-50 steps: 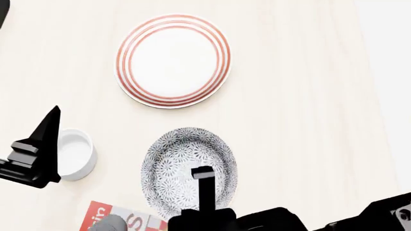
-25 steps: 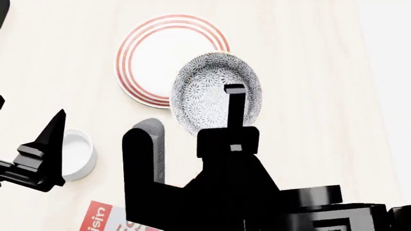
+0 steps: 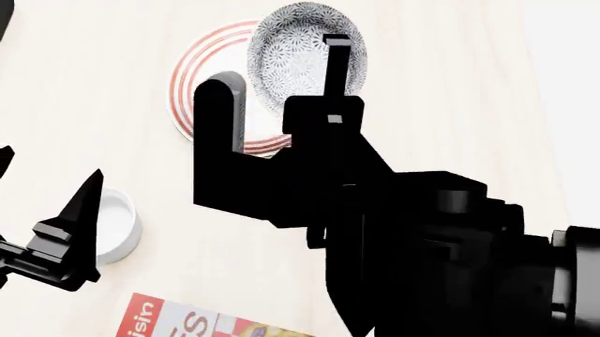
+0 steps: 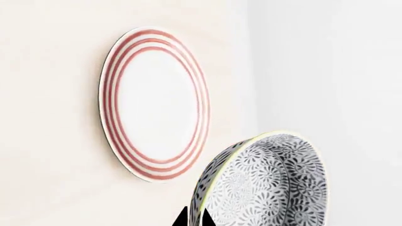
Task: Pick the akita bowl on the cookies box and place it on the plate.
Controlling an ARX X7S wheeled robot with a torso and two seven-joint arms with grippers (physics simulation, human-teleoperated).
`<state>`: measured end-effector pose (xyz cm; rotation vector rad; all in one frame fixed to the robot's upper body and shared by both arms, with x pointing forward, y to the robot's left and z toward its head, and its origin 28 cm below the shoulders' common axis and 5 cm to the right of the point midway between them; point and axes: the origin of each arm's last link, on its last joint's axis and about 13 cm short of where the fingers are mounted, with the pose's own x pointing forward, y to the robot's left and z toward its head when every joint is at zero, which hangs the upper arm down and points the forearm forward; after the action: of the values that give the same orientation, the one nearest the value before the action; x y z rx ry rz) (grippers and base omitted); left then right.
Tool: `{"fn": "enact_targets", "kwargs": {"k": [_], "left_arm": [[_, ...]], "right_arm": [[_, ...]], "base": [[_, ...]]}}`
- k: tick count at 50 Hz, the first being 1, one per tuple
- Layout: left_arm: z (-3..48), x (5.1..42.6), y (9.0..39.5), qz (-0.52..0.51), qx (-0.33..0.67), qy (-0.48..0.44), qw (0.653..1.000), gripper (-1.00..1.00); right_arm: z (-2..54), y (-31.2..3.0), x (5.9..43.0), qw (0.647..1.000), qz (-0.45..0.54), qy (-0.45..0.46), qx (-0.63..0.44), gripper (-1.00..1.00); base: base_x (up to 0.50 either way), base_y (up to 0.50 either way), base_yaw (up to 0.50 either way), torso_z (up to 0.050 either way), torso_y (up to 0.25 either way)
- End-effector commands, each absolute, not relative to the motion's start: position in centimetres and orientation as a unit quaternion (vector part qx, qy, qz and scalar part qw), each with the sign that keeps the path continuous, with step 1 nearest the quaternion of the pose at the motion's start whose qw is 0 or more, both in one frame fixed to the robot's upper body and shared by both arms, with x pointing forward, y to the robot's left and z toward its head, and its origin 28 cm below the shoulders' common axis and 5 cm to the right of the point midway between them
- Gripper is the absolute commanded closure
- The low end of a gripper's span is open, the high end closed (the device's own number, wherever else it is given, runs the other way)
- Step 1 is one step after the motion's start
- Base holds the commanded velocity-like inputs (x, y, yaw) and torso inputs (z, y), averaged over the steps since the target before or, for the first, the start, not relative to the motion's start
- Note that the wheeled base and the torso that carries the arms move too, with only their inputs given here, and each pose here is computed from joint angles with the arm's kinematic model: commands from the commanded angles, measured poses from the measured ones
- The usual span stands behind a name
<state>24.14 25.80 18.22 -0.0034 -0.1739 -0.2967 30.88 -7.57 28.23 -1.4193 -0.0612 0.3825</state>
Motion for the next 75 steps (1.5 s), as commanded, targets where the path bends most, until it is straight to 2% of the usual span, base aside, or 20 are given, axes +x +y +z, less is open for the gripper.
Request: {"fn": "enact_targets", "kwargs": {"k": [1, 16, 28, 44, 66, 75], "left_arm": [[18.1, 24.2, 25.7, -0.152, -0.003, -0.081, 0.985, -1.00], [17.9, 24.6, 25.7, -0.154, -0.006, -0.078, 0.985, -1.00], [17.9, 24.6, 25.7, -0.154, -0.005, -0.076, 0.985, -1.00], [17.8, 24.5, 25.9, -0.157, 0.001, -0.079, 0.985, -1.00], [17.2, 24.1, 26.3, -0.184, 0.004, -0.084, 0.979, -1.00], [17.2, 24.5, 26.3, -0.158, 0.001, -0.077, 0.984, -1.00]], "right_arm": [[29.5, -7.4, 34.2, 0.744, 0.162, -0.061, -0.646, 1.00], [30.1, -6.4, 37.3, 0.762, 0.185, -0.067, -0.617, 1.00], [30.6, -5.0, 38.2, 0.759, 0.195, -0.070, -0.617, 1.00], [30.4, -3.6, 41.6, 0.771, 0.178, -0.080, -0.607, 1.00], [27.4, -2.8, 42.9, 0.754, 0.189, -0.069, -0.626, 1.00], [27.4, -3.1, 43.0, 0.744, 0.189, -0.065, -0.638, 1.00]], "base": [[0.00, 0.00, 0.00, 0.000, 0.000], [0.00, 0.00, 0.00, 0.000, 0.000], [0.00, 0.00, 0.00, 0.000, 0.000], [0.00, 0.00, 0.00, 0.000, 0.001], [0.00, 0.00, 0.00, 0.000, 0.000], [0.00, 0.00, 0.00, 0.002, -0.188]]}}
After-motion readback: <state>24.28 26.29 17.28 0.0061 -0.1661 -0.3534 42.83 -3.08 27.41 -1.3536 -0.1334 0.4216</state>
